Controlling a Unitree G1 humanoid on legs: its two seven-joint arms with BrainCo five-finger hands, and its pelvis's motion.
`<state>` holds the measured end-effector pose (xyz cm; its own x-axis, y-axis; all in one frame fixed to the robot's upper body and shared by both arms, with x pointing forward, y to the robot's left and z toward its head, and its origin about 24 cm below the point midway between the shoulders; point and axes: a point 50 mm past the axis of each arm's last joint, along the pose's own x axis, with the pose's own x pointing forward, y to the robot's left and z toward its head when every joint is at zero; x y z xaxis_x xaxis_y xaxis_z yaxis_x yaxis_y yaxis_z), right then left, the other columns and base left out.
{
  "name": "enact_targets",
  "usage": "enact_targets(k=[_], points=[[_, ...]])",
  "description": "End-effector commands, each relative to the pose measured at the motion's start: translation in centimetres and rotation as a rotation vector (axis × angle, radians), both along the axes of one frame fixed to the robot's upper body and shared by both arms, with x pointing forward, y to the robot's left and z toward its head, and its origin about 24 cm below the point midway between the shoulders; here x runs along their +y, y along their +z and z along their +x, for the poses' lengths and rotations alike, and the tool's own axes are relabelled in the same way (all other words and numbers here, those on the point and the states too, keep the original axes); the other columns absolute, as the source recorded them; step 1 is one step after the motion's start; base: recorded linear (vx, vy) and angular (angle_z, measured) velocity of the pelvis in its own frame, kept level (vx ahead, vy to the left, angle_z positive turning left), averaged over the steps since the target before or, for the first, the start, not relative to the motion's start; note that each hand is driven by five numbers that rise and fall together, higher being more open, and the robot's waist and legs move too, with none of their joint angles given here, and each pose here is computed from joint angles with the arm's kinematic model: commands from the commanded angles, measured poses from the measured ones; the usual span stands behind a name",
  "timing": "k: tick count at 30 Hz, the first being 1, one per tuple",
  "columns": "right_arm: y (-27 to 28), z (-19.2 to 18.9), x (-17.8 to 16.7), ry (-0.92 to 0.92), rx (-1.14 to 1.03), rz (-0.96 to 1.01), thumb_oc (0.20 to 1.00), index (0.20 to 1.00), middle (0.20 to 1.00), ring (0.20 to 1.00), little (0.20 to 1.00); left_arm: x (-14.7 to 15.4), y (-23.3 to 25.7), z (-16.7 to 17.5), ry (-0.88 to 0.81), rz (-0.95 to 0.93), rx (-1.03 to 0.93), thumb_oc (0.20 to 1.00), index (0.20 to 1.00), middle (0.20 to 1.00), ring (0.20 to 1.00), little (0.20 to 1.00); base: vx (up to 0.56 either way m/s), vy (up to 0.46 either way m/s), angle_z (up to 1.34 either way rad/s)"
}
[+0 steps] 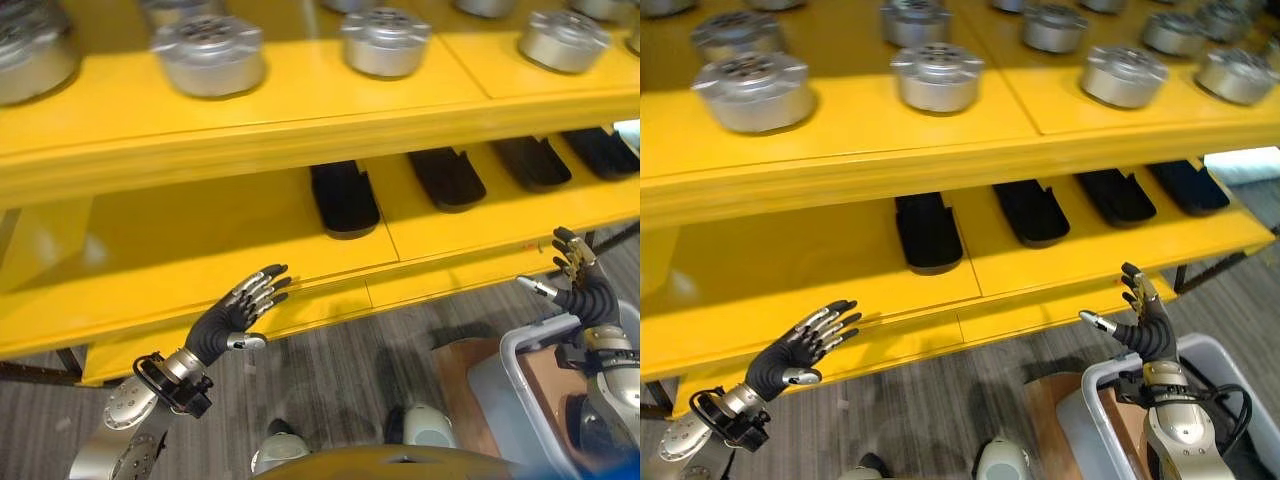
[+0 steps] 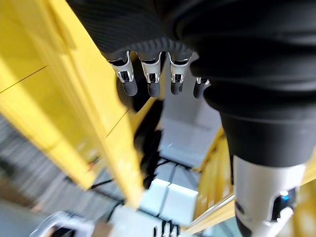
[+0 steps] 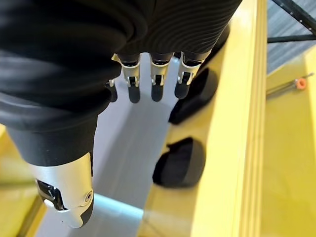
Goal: Move parts from the plastic box to the shelf.
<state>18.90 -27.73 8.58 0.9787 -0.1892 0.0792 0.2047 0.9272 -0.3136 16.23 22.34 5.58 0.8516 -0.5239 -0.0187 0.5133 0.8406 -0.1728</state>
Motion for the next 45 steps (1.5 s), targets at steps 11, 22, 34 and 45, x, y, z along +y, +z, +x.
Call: enact_targets(k=[11,22,34,45], points=[[0.9,4.5,-1.2,-0.125,0.043,-0.027,1.0,1.0,1.0,1.0,1.0,-2.4,2.3,2.7,0.075,-0.005,-0.299,1.0,1.0,1.0,1.0,1.0,-0.13,-0.448,-1.3],[-3.2,6.2,3.6,-0.062,0.096,0.094,1.0,1.0,1.0,1.0,1.0,-7.4,4.7,6.7,0.058,-0.057,-0.508,1.0,1.0,1.0,1.0,1.0,0.06,-0.13,-0.58],[-6.7,6.2,6.6,-0.122,0.239,0.287,1.0,1.0,1.0,1.0,1.0,-11.1,6.0,8.8,-0.008,0.007,-0.558,1.0,1.0,1.0,1.0,1.0,0.16,0.07,-0.69],[-7.3,7.8,10.4,-0.102,0.244,0.335,1.0,1.0,1.0,1.0,1.0,-11.8,5.7,8.8,-0.009,0.06,-0.536,1.0,1.0,1.0,1.0,1.0,0.03,-0.038,-0.46]])
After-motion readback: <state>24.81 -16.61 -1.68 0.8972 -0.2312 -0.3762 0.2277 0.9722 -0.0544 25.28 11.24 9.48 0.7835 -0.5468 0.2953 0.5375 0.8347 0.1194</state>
